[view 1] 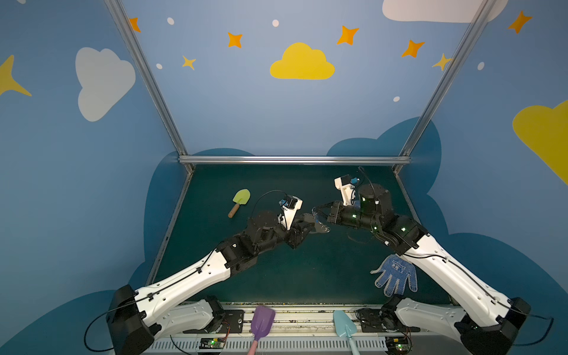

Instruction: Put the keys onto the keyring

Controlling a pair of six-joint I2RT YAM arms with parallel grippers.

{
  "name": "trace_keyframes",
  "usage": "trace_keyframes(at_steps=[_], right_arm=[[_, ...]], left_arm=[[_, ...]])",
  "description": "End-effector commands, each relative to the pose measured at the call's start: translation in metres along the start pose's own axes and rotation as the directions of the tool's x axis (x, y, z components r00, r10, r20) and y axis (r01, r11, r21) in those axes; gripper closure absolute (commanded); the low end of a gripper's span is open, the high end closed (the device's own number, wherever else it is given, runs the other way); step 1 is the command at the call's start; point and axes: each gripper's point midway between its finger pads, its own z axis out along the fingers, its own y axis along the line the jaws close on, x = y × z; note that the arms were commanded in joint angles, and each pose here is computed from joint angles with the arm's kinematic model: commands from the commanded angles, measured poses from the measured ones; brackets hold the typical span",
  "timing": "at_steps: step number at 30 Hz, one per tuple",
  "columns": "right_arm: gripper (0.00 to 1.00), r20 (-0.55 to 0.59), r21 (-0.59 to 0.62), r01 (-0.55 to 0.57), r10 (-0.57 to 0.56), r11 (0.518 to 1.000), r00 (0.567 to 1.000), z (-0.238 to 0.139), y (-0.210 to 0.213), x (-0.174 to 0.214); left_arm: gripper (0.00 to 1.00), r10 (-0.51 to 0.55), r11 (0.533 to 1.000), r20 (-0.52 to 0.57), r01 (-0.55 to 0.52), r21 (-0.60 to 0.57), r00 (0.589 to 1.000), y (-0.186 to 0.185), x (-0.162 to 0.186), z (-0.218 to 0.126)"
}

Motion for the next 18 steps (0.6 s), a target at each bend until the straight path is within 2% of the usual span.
trace_keyframes(at_steps=[1, 4, 7, 10, 15, 18], right_arm=[[1.00, 0.016, -0.016, 0.004, -0.003, 1.000, 1.000, 0.002, 0.002, -0.003], [1.00, 0.007, -0.029, 0.019, -0.019, 0.999, 1.000, 0.002, 0.003, -0.001], [1.00, 0.014, -0.060, 0.065, -0.064, 0.996, 0.998, -0.002, 0.007, -0.002], [1.00, 0.016, -0.092, 0.104, -0.103, 0.990, 0.995, -0.006, 0.009, -0.003], [1.00, 0.007, -0.172, 0.150, -0.151, 0.974, 0.989, -0.011, 0.019, -0.002], [1.00, -0.005, -0.233, 0.173, -0.180, 0.957, 0.984, -0.015, 0.030, 0.000]], left_arm=[[0.54, -0.011, 1.000, 0.057, 0.011, -0.004, 0.998, -0.003, -0.020, -0.003], [0.56, 0.007, 0.997, 0.094, 0.001, -0.079, 0.996, 0.008, -0.029, -0.014], [0.53, 0.039, 0.986, 0.116, -0.019, -0.168, 0.992, 0.022, -0.035, -0.032], [0.50, 0.076, 0.978, 0.122, -0.050, -0.200, 0.990, 0.029, -0.043, -0.052], [0.48, 0.115, 0.987, 0.025, -0.112, -0.111, 0.993, 0.026, -0.052, -0.074], [0.43, 0.132, 0.991, -0.027, -0.133, -0.032, 0.991, 0.021, -0.054, -0.079]])
